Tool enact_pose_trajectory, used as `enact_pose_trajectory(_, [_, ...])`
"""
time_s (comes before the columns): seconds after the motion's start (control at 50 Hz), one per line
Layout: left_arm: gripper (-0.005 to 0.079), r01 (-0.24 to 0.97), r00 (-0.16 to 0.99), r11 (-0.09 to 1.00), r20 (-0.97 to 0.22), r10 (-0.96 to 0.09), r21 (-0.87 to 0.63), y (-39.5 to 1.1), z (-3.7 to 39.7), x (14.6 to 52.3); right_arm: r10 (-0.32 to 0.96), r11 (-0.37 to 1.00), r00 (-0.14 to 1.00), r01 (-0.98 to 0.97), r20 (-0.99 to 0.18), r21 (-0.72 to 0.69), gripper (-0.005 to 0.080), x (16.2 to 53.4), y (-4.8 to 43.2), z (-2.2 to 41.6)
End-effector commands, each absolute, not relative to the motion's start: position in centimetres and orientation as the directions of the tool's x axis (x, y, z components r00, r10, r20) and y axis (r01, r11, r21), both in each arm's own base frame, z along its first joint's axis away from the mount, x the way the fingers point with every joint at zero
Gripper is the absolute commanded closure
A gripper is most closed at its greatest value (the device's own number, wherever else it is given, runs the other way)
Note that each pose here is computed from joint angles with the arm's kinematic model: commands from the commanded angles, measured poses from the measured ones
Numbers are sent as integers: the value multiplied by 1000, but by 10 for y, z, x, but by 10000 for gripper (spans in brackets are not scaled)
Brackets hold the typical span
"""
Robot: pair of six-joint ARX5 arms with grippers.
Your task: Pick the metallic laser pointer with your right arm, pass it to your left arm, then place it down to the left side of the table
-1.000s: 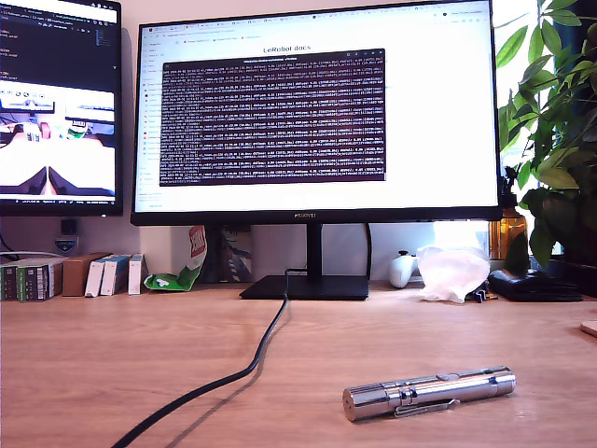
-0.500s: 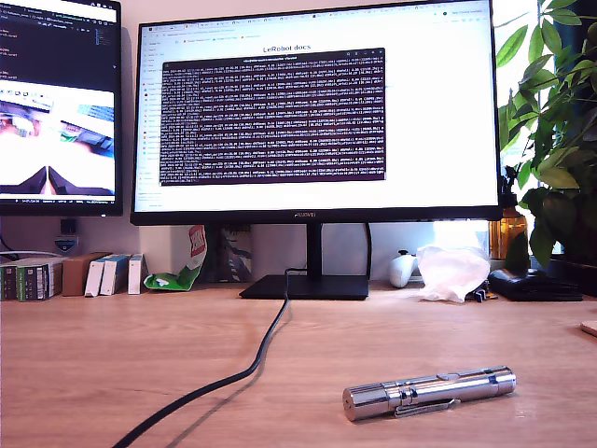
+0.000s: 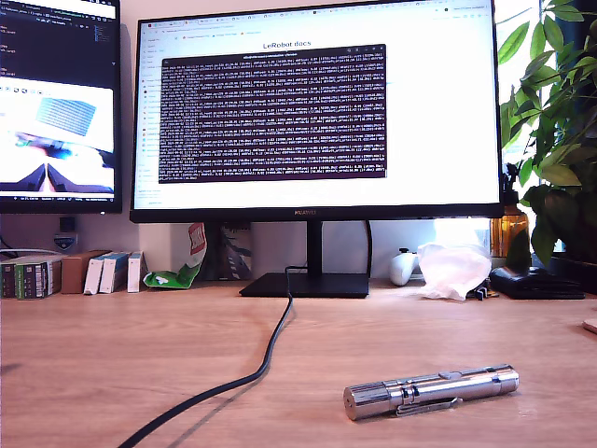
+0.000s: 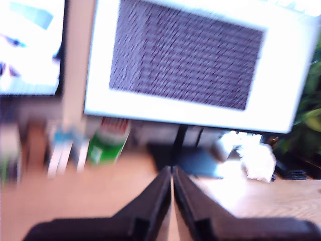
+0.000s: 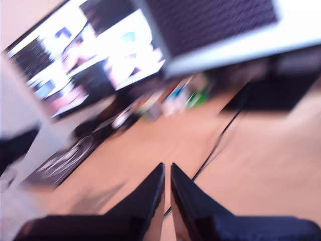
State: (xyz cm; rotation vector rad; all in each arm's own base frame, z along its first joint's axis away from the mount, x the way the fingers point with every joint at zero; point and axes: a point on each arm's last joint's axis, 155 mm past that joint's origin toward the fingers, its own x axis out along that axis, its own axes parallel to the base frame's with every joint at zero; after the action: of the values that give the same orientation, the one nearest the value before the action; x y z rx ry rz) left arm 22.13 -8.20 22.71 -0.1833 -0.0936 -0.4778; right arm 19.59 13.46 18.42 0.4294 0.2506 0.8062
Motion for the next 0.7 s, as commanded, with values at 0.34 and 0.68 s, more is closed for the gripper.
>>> enact_pose_trajectory(0.34, [762, 682, 732, 731, -38, -681, 26, -126, 212, 205, 845, 530, 478, -811, -240, 248, 765, 210, 166, 210])
enact_pose_trajectory(0.68, [762, 704, 702, 710, -174, -690, 25, -128, 194, 211, 709, 370, 317, -928, -630, -50, 765, 242, 185, 153])
